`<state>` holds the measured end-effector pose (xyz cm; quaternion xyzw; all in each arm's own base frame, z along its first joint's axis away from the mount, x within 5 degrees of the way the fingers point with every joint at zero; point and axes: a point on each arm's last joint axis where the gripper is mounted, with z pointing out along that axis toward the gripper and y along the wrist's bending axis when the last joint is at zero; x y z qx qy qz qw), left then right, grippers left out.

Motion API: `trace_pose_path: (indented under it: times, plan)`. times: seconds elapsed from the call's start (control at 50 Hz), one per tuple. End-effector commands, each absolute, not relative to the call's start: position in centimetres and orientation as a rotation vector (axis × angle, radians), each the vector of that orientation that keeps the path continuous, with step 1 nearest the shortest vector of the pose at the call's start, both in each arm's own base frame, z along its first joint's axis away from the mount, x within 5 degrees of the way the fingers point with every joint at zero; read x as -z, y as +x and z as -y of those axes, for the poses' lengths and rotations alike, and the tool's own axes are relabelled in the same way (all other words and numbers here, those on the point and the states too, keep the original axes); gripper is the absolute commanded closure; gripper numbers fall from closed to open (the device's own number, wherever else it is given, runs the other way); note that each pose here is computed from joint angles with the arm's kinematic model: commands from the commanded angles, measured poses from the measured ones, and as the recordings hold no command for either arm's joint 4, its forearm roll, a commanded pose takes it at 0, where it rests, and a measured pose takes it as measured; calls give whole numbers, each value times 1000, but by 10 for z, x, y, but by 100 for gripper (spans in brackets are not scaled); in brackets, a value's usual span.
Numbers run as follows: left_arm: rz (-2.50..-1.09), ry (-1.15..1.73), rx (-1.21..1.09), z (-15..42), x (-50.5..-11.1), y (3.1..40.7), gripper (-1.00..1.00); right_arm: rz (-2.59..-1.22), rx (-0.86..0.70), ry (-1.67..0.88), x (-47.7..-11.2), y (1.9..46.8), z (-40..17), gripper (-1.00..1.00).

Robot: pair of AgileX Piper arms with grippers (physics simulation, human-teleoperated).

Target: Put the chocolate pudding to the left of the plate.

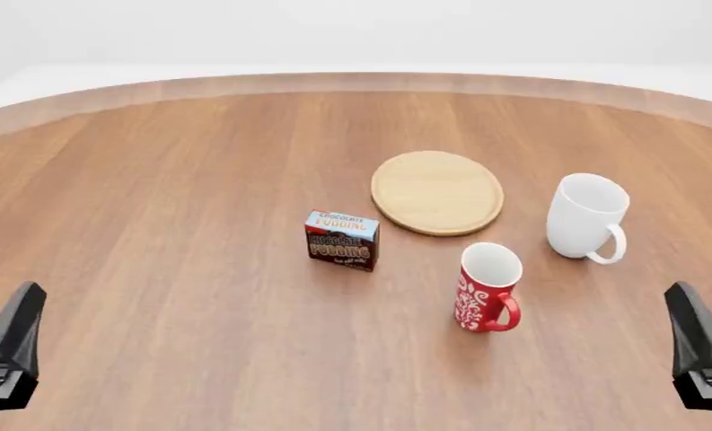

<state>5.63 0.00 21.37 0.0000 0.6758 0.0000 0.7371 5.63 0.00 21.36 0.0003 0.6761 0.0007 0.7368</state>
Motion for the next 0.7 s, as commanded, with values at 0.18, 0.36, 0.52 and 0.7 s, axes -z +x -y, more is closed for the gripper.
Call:
trace_pose_path:
  times: [0.18,0.36,0.52,0.7]
  plan:
    - [-1485,0,0,0,-214,57,-100,-1471,14,41,-223,55,2,-100]
    - [-1485,0,0,0,-214,57,-100,-1429,-36,1,-256,56,-1,-100]
    - [-1485,0,0,0,-214,57,-100,-1441,-34,-169,-315,83,-11,-100]
    - [-1485,0,0,0,-214,57,-100,-1483,2,-329,-366,121,-27,-100]
